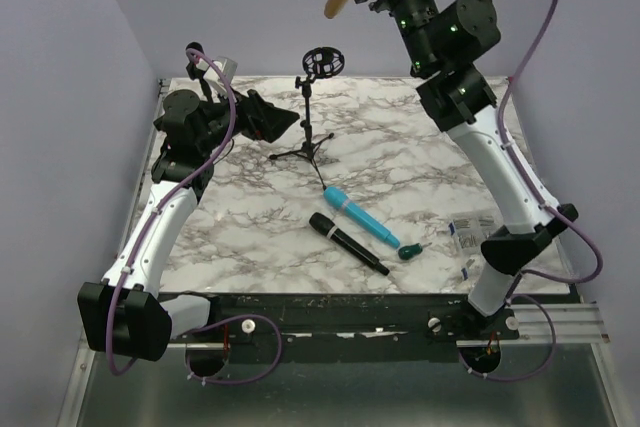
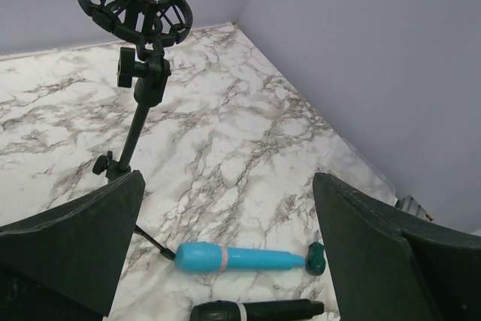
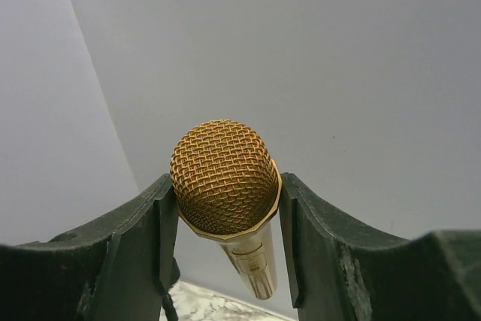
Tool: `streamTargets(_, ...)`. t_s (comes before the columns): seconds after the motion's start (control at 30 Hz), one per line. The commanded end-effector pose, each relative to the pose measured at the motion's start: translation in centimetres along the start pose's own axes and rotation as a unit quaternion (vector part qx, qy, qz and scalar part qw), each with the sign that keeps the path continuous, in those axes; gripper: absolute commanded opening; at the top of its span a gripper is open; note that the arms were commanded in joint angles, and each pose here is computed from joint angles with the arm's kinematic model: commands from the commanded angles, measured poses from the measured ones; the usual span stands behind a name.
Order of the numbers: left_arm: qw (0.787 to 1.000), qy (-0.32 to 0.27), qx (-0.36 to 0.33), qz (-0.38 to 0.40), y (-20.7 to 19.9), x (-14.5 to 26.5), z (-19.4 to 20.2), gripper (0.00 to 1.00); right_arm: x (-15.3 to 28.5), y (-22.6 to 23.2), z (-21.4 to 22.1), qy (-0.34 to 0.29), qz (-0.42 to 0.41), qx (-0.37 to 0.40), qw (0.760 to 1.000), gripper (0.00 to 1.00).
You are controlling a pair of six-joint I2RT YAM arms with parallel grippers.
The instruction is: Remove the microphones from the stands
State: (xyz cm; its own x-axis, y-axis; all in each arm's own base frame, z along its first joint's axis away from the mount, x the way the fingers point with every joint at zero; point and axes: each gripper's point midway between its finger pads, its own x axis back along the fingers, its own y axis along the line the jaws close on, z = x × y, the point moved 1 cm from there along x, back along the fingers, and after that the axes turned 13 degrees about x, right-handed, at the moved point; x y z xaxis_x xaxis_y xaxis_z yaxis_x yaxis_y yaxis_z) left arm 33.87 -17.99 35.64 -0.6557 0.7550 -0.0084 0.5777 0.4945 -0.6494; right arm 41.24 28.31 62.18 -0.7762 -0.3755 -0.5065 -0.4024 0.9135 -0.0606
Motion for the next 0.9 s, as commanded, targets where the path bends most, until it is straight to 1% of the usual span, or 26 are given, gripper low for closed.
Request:
streamTargets(0.0, 1.000, -0.002, -0.007, 0.002, -0.1, 0.0, 0.0, 0.96, 2.6, -1.2, -2.2, -0.020, 0.019, -0.004, 1.000, 0.01)
streamTargets(0.03, 1.000, -0.002, -0.007, 0.002, -0.1, 0.0, 0.0, 0.96, 3.6, -1.6, -2.4, -0.018, 0.026, -0.001, 0.999, 0.01)
streamTargets(0.17, 1.000, -0.002, -0.005, 0.004, -0.2, 0.0, 0.0, 0.96, 7.8, -3.4, -0.7, 0.006, 0.057, 0.017, 0.998, 0.01)
streamTargets(0.23, 1.000, -0.002, -0.003, 0.005, -0.2, 0.0, 0.0, 0.96, 9.9, -4.6, 0.6, 0.030, 0.079, 0.046, 0.995, 0.01)
streamTargets(0.3, 1.000, 0.000, 0.001, 0.008, -0.2, -0.1, 0.1, 0.96, 12.2, -5.7, 2.8, 0.064, 0.101, 0.071, 0.990, 0.01)
streamTargets(0.4, 1.000, 0.002, 0.007, 0.012, -0.2, -0.2, 0.2, 0.96, 15.7, -7.7, 5.1, 0.111, 0.135, 0.117, 0.978, 0.01)
streamTargets(0.53, 1.000, 0.004, 0.015, 0.013, 0.0, -0.4, 0.4, 0.96, 20.1, -9.5, 9.9, 0.190, 0.166, 0.175, 0.952, 0.01)
streamTargets(0.6, 1.000, 0.008, 0.024, 0.017, 0.1, -0.6, 0.6, 0.96, 21.4, -9.1, 12.0, 0.219, 0.150, 0.178, 0.947, 0.01)
streamTargets(0.7, 0.999, 0.011, 0.031, 0.020, 0.3, -0.8, 0.8, 0.96, 21.5, -6.3, 15.1, 0.262, 0.068, 0.164, 0.949, 0.01)
streamTargets(0.77, 0.999, 0.014, 0.033, 0.016, 0.6, -0.9, 1.0, 0.96, 21.6, -4.6, 17.7, 0.312, 0.015, 0.163, 0.936, 0.01)
streamTargets(0.87, 0.999, 0.012, 0.029, 0.009, 0.7, -0.9, 0.7, 0.96, 22.2, -3.9, 21.9, 0.402, -0.013, 0.188, 0.896, 0.01)
